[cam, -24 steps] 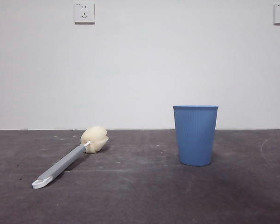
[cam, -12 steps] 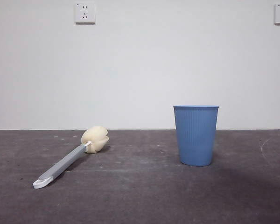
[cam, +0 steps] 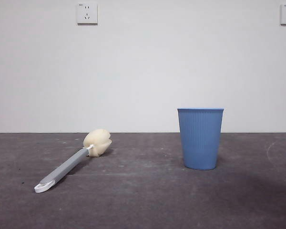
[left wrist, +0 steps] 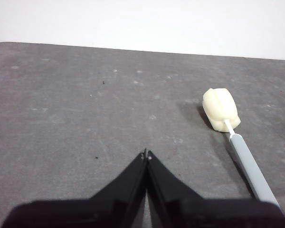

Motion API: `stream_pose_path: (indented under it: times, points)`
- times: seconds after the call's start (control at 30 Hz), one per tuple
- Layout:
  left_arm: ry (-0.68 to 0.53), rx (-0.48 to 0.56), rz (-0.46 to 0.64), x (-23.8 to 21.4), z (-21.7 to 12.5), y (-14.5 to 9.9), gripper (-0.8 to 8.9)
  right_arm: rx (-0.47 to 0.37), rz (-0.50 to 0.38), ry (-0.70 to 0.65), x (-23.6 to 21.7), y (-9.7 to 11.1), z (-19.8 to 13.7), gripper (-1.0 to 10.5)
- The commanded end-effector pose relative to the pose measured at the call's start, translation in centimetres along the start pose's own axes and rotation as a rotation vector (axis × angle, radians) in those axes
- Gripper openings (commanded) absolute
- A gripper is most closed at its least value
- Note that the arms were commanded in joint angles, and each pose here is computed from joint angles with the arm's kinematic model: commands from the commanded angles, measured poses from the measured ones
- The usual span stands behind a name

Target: Pick up the cup brush,pick up the cup,insert the brush into the cup,clean the cup,put the cup brush back,put the cup back to the fixed position on the table

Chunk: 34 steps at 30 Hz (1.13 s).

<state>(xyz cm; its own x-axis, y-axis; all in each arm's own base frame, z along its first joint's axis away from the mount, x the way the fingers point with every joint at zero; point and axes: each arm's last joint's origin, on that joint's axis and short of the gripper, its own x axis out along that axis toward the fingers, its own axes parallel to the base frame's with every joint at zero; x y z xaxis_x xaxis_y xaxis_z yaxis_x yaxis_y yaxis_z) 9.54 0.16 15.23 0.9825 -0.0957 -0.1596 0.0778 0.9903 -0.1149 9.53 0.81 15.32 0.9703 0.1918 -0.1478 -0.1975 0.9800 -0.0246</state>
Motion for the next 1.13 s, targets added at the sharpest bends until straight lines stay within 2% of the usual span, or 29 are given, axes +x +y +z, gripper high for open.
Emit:
stream_pose_path:
  times: [0.03, 0.33, 1.13]
  points:
    - [0.009, -0.007, 0.005, 0.13, -0.42, 0.09, -0.03, 0.002, 0.003, 0.022, 0.1, 0.01, -0.5, 0.0]
    - [0.009, -0.006, 0.005, 0.13, -0.41, 0.09, -0.03, 0.039, -0.004, 0.019, 0.1, -0.01, -0.47, 0.0]
    - [0.009, -0.007, 0.005, 0.13, -0.42, 0.09, -0.03, 0.035, -0.004, 0.016, 0.1, -0.01, -0.44, 0.0]
